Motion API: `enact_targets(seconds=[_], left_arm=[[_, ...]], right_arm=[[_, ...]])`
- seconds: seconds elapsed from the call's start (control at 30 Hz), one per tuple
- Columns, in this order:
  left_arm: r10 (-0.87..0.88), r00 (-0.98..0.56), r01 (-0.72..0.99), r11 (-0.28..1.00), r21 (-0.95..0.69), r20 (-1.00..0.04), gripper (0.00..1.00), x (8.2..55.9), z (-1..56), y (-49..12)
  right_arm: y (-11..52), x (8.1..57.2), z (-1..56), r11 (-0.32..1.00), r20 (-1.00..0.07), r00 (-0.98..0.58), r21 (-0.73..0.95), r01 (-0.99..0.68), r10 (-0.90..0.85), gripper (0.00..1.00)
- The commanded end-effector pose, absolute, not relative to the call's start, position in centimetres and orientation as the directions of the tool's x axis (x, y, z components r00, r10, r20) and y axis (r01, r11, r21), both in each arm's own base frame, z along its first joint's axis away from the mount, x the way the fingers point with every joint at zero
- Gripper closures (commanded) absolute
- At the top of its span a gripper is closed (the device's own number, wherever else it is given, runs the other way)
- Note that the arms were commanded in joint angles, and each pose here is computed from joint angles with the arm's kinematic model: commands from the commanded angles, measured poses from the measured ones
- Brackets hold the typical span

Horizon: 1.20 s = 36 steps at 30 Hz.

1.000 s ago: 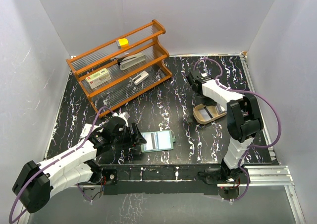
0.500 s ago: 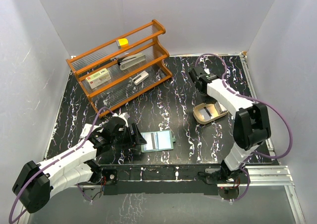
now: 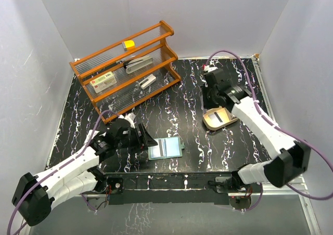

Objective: Put the credit cards into the card holder
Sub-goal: Pick up the credit card from the storage box, then insert the credit card into the card holder.

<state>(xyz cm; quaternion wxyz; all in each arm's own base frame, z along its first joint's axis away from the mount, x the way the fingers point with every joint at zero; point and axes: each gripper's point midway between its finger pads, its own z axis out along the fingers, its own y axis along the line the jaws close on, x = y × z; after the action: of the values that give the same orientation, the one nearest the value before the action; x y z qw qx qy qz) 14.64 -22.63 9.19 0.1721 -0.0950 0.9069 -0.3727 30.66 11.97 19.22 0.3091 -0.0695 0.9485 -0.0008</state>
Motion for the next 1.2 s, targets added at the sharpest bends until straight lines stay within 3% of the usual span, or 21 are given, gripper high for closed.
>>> enact_targets(seconds=[0.0, 0.2, 0.3, 0.4, 0.6, 0.83, 0.97, 1.07, 1.17], left_arm=[[-0.343, -0.911, -0.027, 0.603, -0.797, -0.229, 0.37, 15.2, 14.2, -24.2], [-0.430, -0.877, -0.022, 0.485, -0.874, -0.216, 0.42, 16.3, 19.1, -25.0], [-0.468, -0.855, 0.010, 0.413, -0.911, -0.222, 0.46, 16.9, 21.4, -25.4], [-0.498, -0.835, 0.057, 0.341, -0.938, -0.232, 0.50, 17.5, 23.5, -25.8], [-0.489, -0.841, 0.142, 0.211, -0.967, -0.230, 0.56, 17.9, 26.7, -27.4], [-0.462, -0.851, 0.186, 0.180, -0.966, -0.250, 0.56, 18.5, 27.6, -28.7], [-0.466, -0.849, 0.183, 0.183, -0.966, -0.249, 0.75, 18.8, 27.3, -28.8], [-0.473, -0.845, 0.175, 0.200, -0.964, -0.252, 1.00, 18.9, 26.6, -28.6], [-0.485, -0.837, 0.161, 0.227, -0.961, -0.254, 1.00, 19.0, 25.5, -28.3]], right_arm=[[19.7, 29.7, 23.1, 0.879, -0.665, -0.742, 0.402, -0.258, 0.086, 1.00], [25.4, 26.1, 27.0, 0.557, -0.577, -0.778, 0.742, -0.372, 0.249, 1.00], [27.1, 23.8, 29.1, 0.365, -0.517, -0.810, 0.836, -0.410, 0.275, 1.00], [27.4, 21.9, 30.2, 0.253, -0.479, -0.834, 0.873, -0.417, 0.274, 1.00], [27.5, 19.5, 29.8, 0.176, -0.443, -0.873, 0.894, -0.412, 0.206, 1.00], [27.6, 18.7, 28.5, 0.155, -0.434, -0.887, 0.898, -0.412, 0.157, 1.00], [27.7, 18.5, 27.7, 0.163, -0.424, -0.894, 0.901, -0.401, 0.146, 1.00], [27.6, 18.5, 27.1, 0.173, -0.413, -0.899, 0.905, -0.388, 0.145, 0.99], [27.6, 18.7, 26.1, 0.202, -0.401, -0.905, 0.907, -0.371, 0.140, 0.94]])
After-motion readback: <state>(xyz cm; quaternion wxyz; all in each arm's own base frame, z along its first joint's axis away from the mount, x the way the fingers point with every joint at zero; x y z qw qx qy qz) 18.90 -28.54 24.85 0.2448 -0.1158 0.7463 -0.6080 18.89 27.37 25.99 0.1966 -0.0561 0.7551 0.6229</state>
